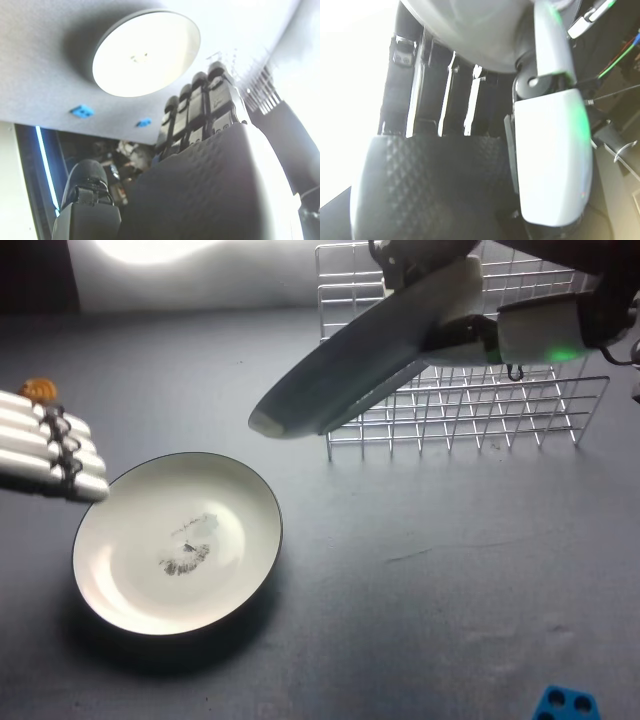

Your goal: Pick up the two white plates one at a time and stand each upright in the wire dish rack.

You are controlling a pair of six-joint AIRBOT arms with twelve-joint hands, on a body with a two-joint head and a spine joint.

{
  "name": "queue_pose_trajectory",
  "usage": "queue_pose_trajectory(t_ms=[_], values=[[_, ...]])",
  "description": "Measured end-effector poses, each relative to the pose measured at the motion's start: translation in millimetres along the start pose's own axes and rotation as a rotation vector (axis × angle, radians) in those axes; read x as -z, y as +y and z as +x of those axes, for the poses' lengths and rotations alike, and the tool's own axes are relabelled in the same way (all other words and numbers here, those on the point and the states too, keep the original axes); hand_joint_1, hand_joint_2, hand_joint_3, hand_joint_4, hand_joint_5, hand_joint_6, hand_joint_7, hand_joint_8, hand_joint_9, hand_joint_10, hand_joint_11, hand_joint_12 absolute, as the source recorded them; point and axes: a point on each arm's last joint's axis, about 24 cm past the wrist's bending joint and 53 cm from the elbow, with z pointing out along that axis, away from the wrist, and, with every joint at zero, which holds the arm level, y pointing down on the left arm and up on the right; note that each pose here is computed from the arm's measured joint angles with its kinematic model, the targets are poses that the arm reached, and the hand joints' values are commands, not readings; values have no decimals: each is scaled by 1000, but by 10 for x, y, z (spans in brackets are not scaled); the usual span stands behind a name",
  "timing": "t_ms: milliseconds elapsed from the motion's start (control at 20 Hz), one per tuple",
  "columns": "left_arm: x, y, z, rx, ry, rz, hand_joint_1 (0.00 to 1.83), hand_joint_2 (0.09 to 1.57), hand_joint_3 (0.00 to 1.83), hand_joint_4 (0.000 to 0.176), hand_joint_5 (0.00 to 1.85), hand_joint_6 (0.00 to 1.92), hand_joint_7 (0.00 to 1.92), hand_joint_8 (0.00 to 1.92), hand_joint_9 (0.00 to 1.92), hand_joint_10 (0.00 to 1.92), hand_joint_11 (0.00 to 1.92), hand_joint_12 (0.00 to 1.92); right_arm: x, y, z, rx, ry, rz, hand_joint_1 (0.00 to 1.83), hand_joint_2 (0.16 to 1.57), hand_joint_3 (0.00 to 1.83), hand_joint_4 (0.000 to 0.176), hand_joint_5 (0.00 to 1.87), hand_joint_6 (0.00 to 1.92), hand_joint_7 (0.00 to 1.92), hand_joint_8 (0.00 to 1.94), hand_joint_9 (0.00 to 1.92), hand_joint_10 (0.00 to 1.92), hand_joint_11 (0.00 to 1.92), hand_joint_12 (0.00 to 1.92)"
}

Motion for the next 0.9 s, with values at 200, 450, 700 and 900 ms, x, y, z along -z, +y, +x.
queue_pose_trajectory(t_ms=[200,450,700,900], values=[[-69,25,4,-13,4,0,0,1120,0,0,0,0,0,0,0,0,0,0,-1,1,-17,32,-12,-7,1226,1093,0,28,1034,947,1050,828,1205,5,742,859],[-197,53,120,-16,29,1,0,1127,2,0,0,0,0,0,0,0,0,0,12,-134,-80,38,-33,12,1220,1103,0,29,1013,978,1023,875,1186,0,730,881],[-276,97,187,-26,43,-10,0,1122,0,0,0,0,0,0,0,0,0,0,23,-320,-194,-81,-65,32,1227,1089,0,34,1036,931,1063,819,1211,7,748,867],[-398,188,255,-22,58,-33,0,1122,0,0,0,0,0,0,0,0,0,0,75,-429,-424,-124,-123,33,1220,1104,1,25,1017,979,1014,880,1181,0,704,894]])
